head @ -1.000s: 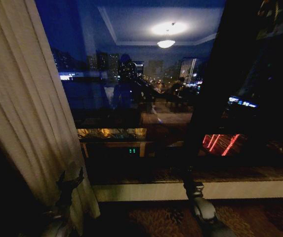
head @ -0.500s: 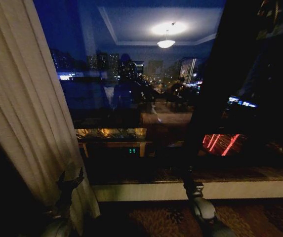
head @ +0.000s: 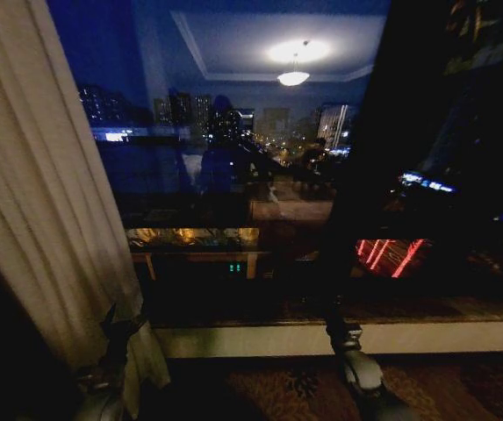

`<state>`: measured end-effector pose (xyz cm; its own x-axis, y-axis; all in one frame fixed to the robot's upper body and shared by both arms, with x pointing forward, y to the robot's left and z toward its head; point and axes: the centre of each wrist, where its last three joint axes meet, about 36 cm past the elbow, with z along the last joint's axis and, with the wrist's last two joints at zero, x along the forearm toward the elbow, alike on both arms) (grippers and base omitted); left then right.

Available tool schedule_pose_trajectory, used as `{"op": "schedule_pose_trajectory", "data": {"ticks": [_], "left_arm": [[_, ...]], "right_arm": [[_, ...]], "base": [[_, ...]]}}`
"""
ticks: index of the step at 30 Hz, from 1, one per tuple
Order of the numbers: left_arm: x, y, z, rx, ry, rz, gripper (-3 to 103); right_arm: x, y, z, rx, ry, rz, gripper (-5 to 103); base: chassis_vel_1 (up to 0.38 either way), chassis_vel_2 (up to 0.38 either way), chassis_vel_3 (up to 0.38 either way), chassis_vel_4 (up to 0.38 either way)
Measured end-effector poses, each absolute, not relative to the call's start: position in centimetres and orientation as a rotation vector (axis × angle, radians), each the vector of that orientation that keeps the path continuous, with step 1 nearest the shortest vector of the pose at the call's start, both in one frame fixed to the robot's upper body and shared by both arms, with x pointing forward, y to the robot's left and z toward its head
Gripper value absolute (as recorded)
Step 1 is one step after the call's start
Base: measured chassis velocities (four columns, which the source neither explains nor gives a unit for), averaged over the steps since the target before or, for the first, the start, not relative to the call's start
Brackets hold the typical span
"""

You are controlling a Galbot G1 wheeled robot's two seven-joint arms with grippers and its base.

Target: Open the curtains by pulling them apart, changing their state from closed to fully open.

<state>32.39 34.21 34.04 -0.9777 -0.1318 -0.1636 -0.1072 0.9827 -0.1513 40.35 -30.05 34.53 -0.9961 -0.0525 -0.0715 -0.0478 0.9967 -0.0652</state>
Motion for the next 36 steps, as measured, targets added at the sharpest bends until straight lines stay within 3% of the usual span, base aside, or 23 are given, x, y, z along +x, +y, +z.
{"op": "schedule_pose_trajectory", "data": {"ticks": [36], "left_arm": [[32.39,34.21,34.04,-0.179,2.955,-0.212,100]], "right_arm": [[40.35,-30.06,34.53,-0.077,3.066,-0.098,100]], "base": [[-0.346,-0.342,0.345,0.345]]}}
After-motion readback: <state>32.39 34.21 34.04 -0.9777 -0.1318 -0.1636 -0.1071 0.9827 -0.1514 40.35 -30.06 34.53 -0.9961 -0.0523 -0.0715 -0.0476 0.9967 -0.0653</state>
